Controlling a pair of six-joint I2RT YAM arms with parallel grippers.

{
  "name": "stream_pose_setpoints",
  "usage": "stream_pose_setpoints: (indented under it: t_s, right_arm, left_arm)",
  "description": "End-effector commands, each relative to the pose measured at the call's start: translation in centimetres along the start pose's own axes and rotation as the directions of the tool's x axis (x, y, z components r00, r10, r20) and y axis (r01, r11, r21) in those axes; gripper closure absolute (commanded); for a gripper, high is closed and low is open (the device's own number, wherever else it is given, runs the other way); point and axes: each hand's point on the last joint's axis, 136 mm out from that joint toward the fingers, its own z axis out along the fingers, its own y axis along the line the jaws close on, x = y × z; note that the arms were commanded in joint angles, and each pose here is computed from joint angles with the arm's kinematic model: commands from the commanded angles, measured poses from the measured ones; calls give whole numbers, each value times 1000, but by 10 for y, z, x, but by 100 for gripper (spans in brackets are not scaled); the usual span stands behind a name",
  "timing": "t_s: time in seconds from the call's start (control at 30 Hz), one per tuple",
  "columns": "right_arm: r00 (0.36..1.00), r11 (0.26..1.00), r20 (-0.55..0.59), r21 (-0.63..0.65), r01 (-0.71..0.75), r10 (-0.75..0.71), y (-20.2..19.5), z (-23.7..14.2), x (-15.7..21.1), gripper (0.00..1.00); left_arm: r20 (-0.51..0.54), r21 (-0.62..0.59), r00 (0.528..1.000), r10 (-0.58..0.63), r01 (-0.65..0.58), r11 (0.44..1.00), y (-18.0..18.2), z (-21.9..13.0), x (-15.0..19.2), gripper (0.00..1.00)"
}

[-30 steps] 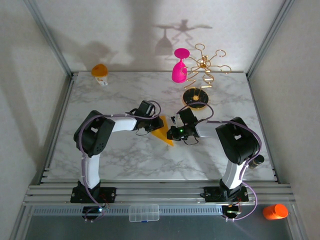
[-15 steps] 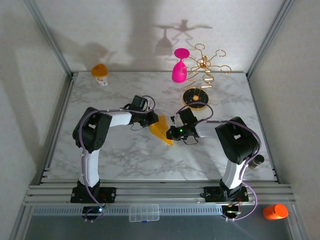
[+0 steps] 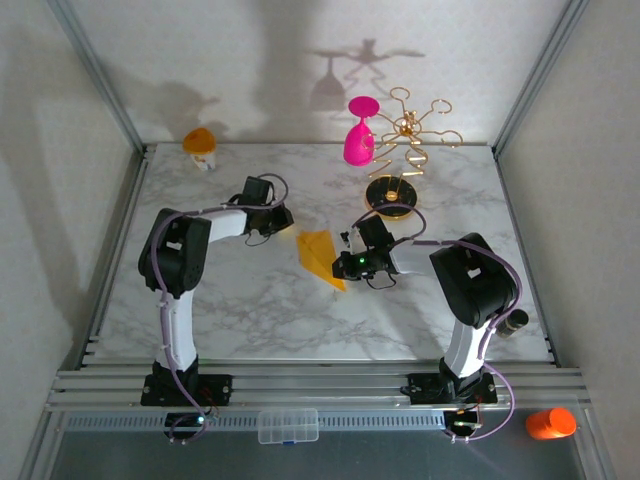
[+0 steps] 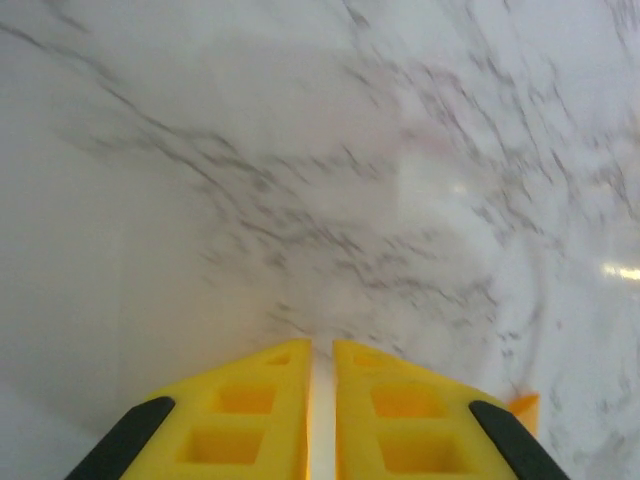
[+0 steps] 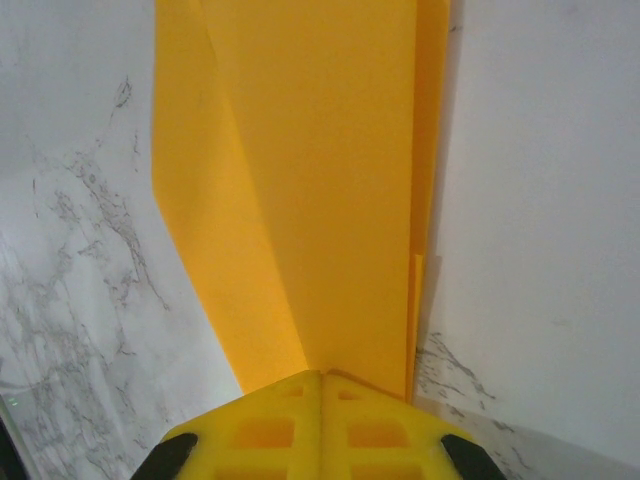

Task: Fold a paper plane with a square sheet of paper (pick it up from the middle)
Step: Fourth fold the wing at the center of the table.

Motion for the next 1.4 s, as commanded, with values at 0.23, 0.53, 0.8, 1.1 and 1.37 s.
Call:
stream_pose_setpoints:
  t_s: [0.23, 0.53, 0.8, 1.1, 1.37]
  right_arm:
    - [962, 971, -215, 208, -122, 167, -54, 12, 70, 99]
    - [963, 972, -213, 200, -123, 166, -53, 12, 71, 99]
    - [978, 991, -178, 103, -91, 108, -30, 8, 54, 98]
    - [995, 992, 93, -119, 48, -37, 49, -24, -35, 96]
    - [997, 998, 81, -59, 11, -6, 34, 0, -54, 100]
  left_arm:
    - [-37, 220, 997, -62, 69, 973, -71, -35, 57, 86]
    - [-87, 138, 995, -44, 56, 989, -68, -3, 89, 89]
    - [-106, 12, 993, -59, 60, 998, -37, 12, 99, 91]
    - [-134, -98, 989, -58, 45, 994, -16, 18, 111, 92]
    - [-147, -141, 985, -84, 64, 988, -6, 21, 119, 92]
